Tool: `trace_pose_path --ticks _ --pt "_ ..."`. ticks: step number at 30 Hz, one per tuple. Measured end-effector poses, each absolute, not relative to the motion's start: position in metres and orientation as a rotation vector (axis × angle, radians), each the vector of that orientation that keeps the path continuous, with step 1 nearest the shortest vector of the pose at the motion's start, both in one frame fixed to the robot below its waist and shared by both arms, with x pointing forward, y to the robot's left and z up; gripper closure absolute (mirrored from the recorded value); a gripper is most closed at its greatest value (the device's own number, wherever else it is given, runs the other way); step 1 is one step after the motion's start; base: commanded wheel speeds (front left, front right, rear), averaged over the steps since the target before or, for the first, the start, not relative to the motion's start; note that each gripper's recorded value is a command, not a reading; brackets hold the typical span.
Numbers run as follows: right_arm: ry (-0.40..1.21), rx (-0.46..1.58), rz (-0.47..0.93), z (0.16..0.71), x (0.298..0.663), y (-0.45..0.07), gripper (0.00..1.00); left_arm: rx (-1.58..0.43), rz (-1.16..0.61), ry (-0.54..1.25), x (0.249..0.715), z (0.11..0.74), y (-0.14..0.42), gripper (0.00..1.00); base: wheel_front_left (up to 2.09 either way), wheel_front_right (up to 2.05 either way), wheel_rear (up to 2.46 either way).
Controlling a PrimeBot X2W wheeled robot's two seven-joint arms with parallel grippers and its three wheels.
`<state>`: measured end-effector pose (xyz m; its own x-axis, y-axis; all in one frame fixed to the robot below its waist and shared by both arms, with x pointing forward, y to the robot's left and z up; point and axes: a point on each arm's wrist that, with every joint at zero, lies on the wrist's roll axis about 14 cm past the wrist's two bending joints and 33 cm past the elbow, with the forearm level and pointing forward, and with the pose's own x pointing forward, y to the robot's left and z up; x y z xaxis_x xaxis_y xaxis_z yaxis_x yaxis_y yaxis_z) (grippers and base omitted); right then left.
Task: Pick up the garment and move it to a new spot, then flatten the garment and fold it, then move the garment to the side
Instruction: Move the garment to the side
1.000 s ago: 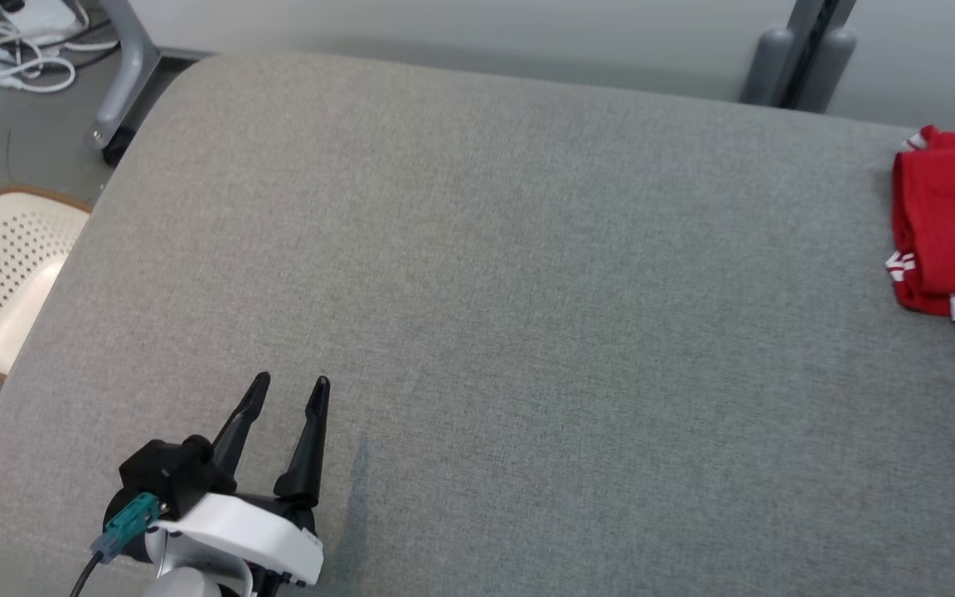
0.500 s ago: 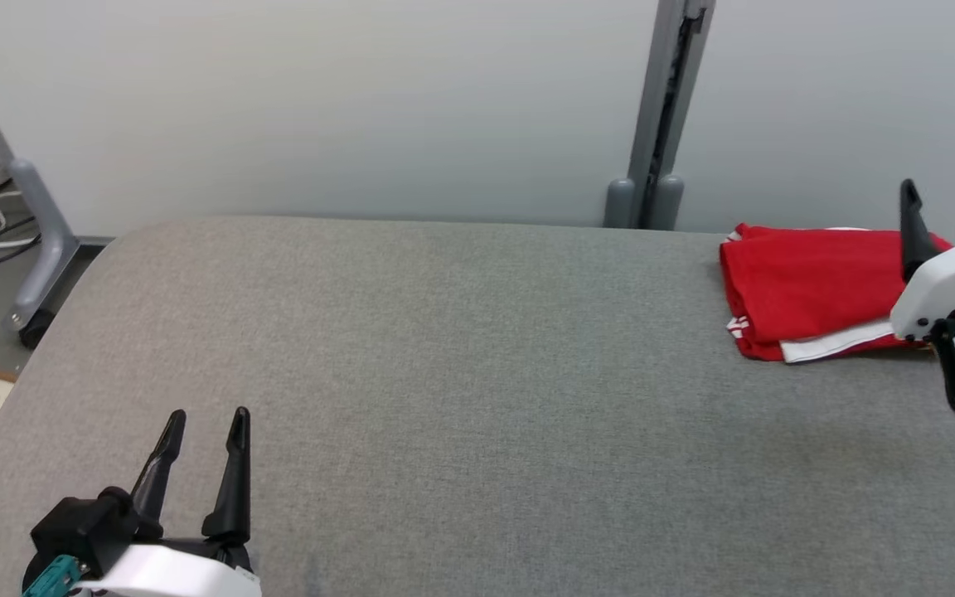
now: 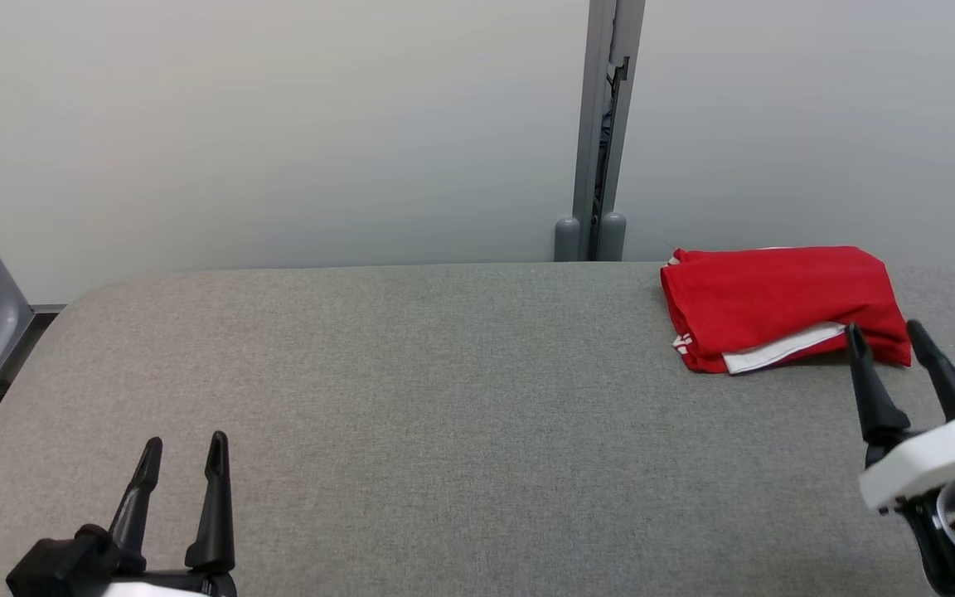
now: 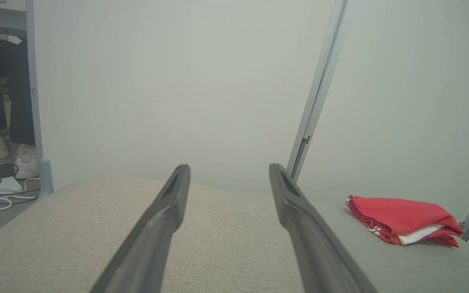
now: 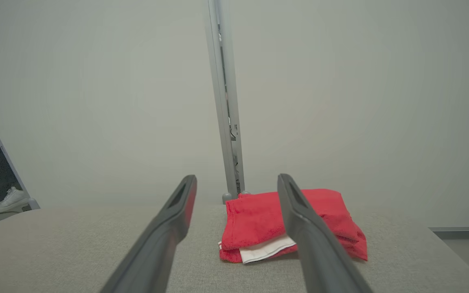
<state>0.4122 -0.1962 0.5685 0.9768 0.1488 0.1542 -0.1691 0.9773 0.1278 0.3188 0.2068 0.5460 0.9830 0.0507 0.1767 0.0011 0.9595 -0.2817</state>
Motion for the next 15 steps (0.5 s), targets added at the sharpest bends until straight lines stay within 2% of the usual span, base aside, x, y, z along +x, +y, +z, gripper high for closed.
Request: trace_pose_path --ticks 8,15 --pt "-0.092 0.168 0.145 0.528 0.369 -0.197 0.00 -0.232 0.023 -0.188 0.313 0.541 0.202 0.00 0.00 0.00 0.00" --pt "-0.050 0.150 0.157 0.505 0.351 -0.184 0.00 -0.230 0.038 -0.119 0.308 0.515 0.197 0.00 0.00 0.00 0.00"
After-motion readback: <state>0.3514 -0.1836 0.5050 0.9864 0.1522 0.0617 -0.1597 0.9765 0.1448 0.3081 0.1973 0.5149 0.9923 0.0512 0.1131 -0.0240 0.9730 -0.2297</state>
